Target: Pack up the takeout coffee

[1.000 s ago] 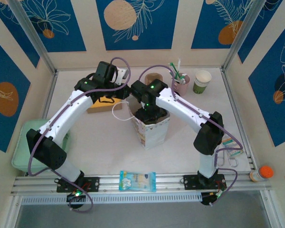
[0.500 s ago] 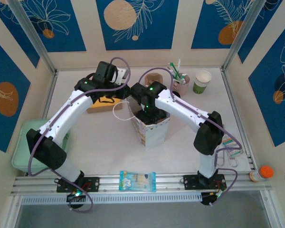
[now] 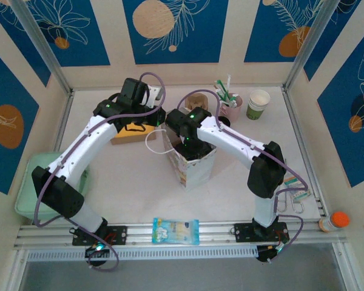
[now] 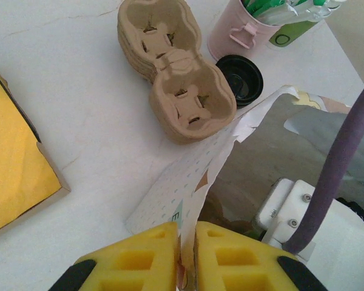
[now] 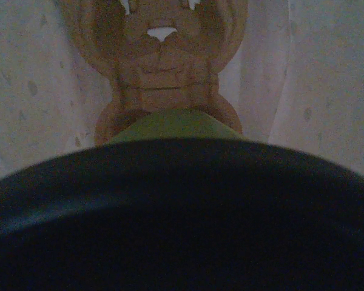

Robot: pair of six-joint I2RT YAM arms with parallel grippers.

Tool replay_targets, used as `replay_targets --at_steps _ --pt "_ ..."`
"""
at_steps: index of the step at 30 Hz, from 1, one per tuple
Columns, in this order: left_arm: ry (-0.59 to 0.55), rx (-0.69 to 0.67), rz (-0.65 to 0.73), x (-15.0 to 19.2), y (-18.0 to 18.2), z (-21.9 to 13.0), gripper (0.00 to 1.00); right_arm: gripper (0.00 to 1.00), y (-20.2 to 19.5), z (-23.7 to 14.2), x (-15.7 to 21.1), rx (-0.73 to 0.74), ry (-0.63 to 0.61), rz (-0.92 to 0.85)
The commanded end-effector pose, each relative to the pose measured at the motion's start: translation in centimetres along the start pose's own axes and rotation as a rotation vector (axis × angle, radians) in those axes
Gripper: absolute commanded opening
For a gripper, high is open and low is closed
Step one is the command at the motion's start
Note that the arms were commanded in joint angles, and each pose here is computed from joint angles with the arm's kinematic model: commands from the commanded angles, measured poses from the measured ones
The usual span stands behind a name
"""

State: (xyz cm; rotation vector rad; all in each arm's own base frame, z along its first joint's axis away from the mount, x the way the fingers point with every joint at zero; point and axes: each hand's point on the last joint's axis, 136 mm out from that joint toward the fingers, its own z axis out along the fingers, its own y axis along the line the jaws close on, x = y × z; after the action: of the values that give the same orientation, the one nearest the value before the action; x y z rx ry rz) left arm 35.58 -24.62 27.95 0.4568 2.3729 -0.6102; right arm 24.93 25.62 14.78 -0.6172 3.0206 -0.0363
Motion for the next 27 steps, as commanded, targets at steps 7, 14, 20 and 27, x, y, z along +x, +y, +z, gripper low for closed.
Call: replay_targets --at_steps 7,14,20,27 --pt "-0.033 0.011 0.012 -0.7 -1.1 -2.1 0.15 0.43 0.6 -0.5 0.7 -0.049 -0.016 0.009" --pt "-0.017 0.008 0.015 -0.3 -1.1 -1.7 0.15 0.43 0.6 -0.4 0.5 -0.046 -0.023 0.005" --pt "-0.020 0.002 0.017 -0.4 -1.1 -1.8 0.15 0.43 0.7 -0.1 0.8 -0.055 -0.011 0.004" --pt "-0.019 -0.004 0.023 -0.4 -1.0 -1.7 0.15 0.43 0.7 0.5 1.2 -0.060 0.008 0.007"
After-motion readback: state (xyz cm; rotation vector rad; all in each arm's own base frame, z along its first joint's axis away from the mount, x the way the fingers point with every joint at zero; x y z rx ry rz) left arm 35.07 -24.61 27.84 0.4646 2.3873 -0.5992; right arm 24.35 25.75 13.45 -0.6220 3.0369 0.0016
